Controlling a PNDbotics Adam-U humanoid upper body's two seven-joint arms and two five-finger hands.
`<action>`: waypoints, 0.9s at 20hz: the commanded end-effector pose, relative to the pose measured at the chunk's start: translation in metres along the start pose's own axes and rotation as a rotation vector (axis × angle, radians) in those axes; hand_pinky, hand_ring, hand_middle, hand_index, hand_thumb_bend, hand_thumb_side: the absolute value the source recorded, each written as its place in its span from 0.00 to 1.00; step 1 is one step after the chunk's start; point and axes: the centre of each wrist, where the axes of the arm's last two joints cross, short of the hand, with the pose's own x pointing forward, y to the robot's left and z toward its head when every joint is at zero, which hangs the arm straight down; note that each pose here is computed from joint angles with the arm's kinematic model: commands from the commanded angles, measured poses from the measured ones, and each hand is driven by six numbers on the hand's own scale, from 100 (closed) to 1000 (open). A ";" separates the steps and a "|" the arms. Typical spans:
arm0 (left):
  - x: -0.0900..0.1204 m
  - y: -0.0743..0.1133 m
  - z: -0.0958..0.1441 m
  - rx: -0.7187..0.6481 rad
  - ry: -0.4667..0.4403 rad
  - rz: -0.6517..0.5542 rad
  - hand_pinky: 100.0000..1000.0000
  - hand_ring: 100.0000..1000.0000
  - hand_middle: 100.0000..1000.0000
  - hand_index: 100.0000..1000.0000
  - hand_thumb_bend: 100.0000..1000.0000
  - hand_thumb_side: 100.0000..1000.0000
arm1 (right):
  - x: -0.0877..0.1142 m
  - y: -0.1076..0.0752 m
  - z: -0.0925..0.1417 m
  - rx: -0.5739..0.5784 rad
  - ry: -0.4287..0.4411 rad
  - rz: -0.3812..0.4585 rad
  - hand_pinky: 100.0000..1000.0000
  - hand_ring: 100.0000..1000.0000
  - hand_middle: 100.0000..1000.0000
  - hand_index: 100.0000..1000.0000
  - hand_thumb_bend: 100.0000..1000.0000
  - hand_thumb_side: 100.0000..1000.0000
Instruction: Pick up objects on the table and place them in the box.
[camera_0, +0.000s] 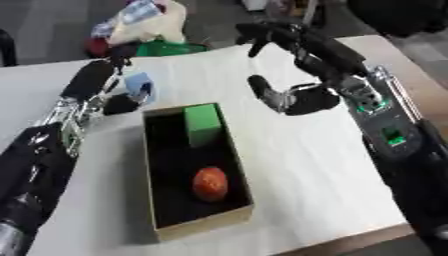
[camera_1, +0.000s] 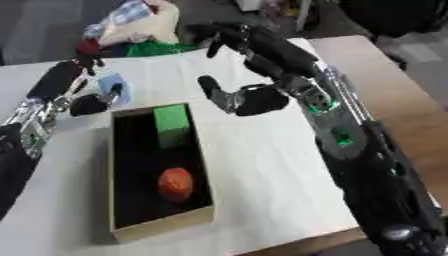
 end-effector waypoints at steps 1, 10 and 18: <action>-0.005 0.019 -0.007 0.047 -0.006 -0.016 0.72 0.66 0.73 1.00 0.17 0.68 | -0.002 -0.016 0.000 -0.019 -0.005 0.036 0.79 0.64 0.77 1.00 0.00 0.67; -0.004 0.014 -0.005 0.013 -0.031 -0.009 0.72 0.66 0.73 1.00 0.22 0.71 | -0.002 -0.017 0.001 -0.020 -0.003 0.035 0.79 0.64 0.76 1.00 0.00 0.67; -0.003 0.007 -0.003 -0.015 -0.061 0.001 0.69 0.60 0.65 1.00 0.15 0.60 | -0.002 -0.017 0.001 -0.022 -0.001 0.034 0.79 0.64 0.76 1.00 0.00 0.67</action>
